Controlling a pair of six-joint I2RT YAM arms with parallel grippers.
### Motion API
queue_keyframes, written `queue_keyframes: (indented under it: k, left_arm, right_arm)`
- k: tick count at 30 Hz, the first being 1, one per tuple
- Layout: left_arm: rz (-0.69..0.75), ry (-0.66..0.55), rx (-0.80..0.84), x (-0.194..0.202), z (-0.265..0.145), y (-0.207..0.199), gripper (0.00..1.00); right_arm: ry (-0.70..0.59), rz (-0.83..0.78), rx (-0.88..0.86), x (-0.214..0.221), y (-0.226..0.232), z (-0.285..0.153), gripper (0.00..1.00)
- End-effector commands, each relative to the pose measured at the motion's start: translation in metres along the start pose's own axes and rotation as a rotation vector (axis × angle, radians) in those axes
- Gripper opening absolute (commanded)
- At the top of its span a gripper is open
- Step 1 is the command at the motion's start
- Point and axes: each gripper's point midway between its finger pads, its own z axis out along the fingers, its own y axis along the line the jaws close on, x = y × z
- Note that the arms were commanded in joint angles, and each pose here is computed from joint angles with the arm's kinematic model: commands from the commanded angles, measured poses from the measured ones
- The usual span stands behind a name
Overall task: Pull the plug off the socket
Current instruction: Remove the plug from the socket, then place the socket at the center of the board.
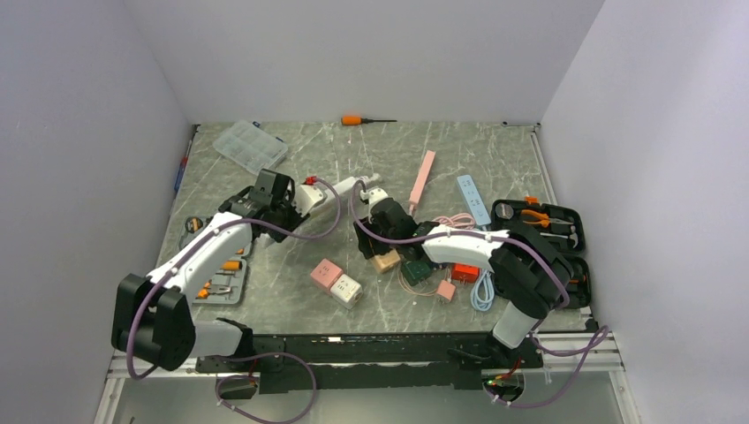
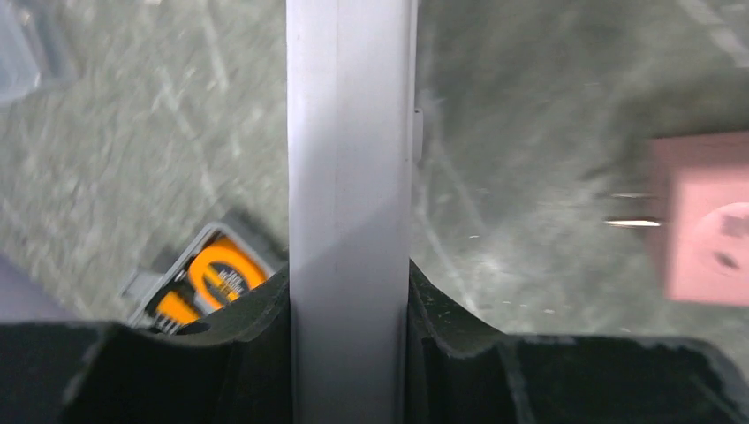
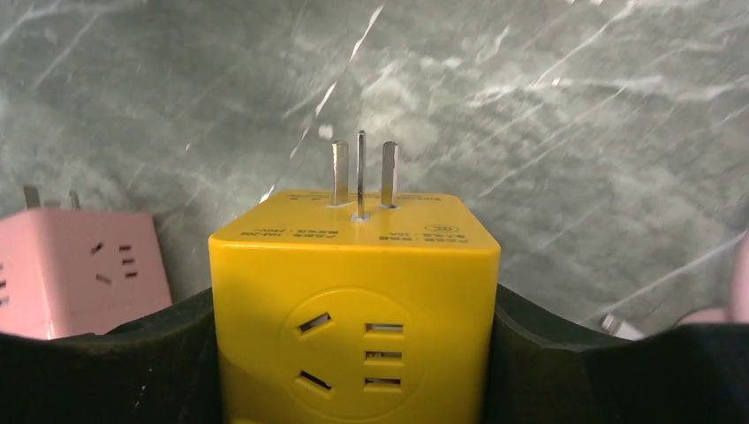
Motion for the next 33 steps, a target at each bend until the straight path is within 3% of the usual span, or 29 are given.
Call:
queue_keyframes:
  k: [1, 5, 7, 15, 18, 24, 33]
  left_arm:
    - [-0.052, -0.004, -0.240, -0.012, -0.001, 0.050, 0.00]
    - [-0.029, -0.049, -0.164, -0.021, 0.002, 0.038, 0.00]
    - [-0.011, -0.085, -0.113, -0.026, 0.004, 0.028, 0.00]
    - [0.024, -0.097, 0.084, -0.034, 0.023, -0.001, 0.00]
    - [0.024, -0.095, 0.113, -0.039, 0.032, -0.002, 0.00]
    - [0.019, -0.060, 0.159, -0.045, 0.055, -0.001, 0.02]
    - [0.026, 0.010, 0.262, -0.024, 0.085, -0.023, 0.39]
  right_arm:
    - [-0.082, 0.047, -0.037, -0.017, 0.015, -0.020, 0.14]
    - [-0.063, 0.055, -0.028, -0.006, 0.013, -0.019, 0.15]
    - [-0.054, 0.048, -0.028, -0.004, 0.013, -0.017, 0.21]
    - [-0.009, 0.068, 0.019, 0.016, 0.002, -0.015, 0.85]
    - [-0.041, 0.088, 0.021, 0.011, 0.001, -0.026, 0.99]
    - [-0.126, 0.142, 0.023, -0.011, -0.001, -0.059, 1.00]
    - [-0.192, 0.330, -0.005, -0.019, -0.003, -0.149, 1.00]
